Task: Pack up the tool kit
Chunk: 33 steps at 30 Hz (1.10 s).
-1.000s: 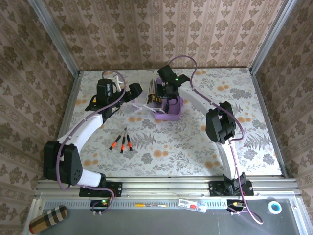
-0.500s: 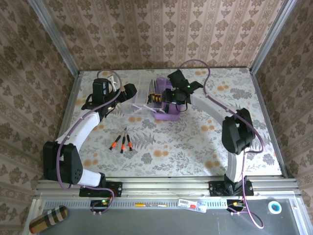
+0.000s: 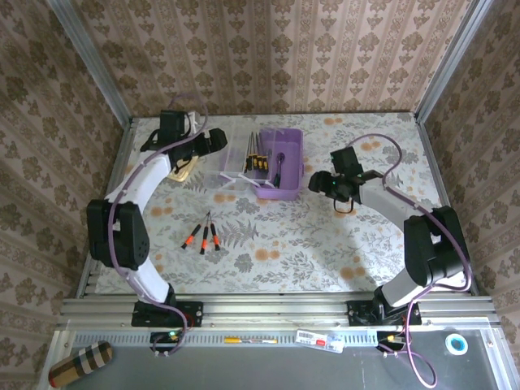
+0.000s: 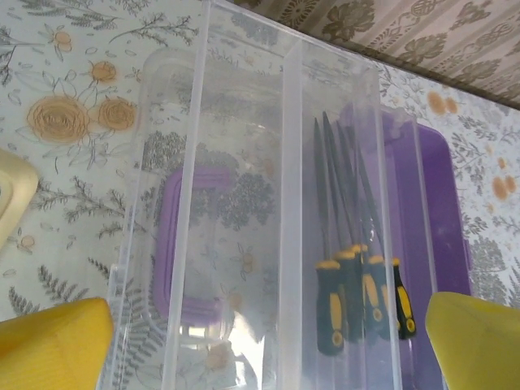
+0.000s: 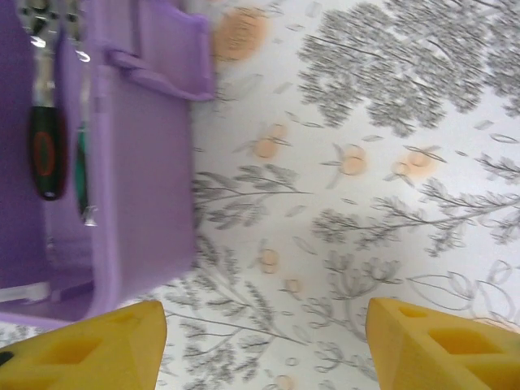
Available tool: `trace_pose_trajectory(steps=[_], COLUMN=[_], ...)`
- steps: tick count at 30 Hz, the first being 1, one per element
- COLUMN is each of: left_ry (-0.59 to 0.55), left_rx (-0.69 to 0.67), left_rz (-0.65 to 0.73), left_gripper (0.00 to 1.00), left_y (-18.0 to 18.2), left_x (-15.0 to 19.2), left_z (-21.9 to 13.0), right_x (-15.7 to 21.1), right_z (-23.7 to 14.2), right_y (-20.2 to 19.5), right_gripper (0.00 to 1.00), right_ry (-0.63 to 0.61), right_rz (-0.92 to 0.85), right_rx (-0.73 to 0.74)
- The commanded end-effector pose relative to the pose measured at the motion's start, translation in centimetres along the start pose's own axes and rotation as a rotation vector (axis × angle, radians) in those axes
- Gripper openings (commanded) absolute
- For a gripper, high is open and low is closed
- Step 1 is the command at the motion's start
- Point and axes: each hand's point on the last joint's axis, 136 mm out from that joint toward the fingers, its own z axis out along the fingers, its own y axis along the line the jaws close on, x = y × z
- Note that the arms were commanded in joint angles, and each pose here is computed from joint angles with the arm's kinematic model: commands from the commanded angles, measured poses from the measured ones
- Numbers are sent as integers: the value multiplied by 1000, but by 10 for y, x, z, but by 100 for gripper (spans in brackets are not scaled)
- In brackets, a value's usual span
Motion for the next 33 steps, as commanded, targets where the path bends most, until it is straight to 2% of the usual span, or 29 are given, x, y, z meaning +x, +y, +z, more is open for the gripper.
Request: trace_pose_trajectory(steps=[1, 7, 14, 18, 23, 29, 33], left_ry=[48, 119, 153, 192, 223, 240, 252], left_rx=[-23, -144, -175, -88, -18, 40, 70], left_rz=[65, 120, 142, 131, 158, 184, 202], left_gripper=[100, 100, 100, 94, 93, 92, 92], left_y=[-4, 18, 30, 15, -12, -41, -63], left_x=[-7, -6, -3, 6, 20, 40, 56], left_z=[10, 35, 49, 64, 74, 76, 75], right_x=[-10, -18, -39, -50, -51, -41, -32], right_z=[0, 18, 45, 61, 78, 70, 60], right_y=[11, 32, 63, 63, 56, 27, 3], right_gripper=[68, 67, 68, 66, 59, 45, 40], right_ry=[-36, 19, 58, 58, 82, 54, 52], right_rz=[0, -19, -25, -26, -30, -20, -5], right_rx=[-86, -164, -225, -168, -91, 14, 58])
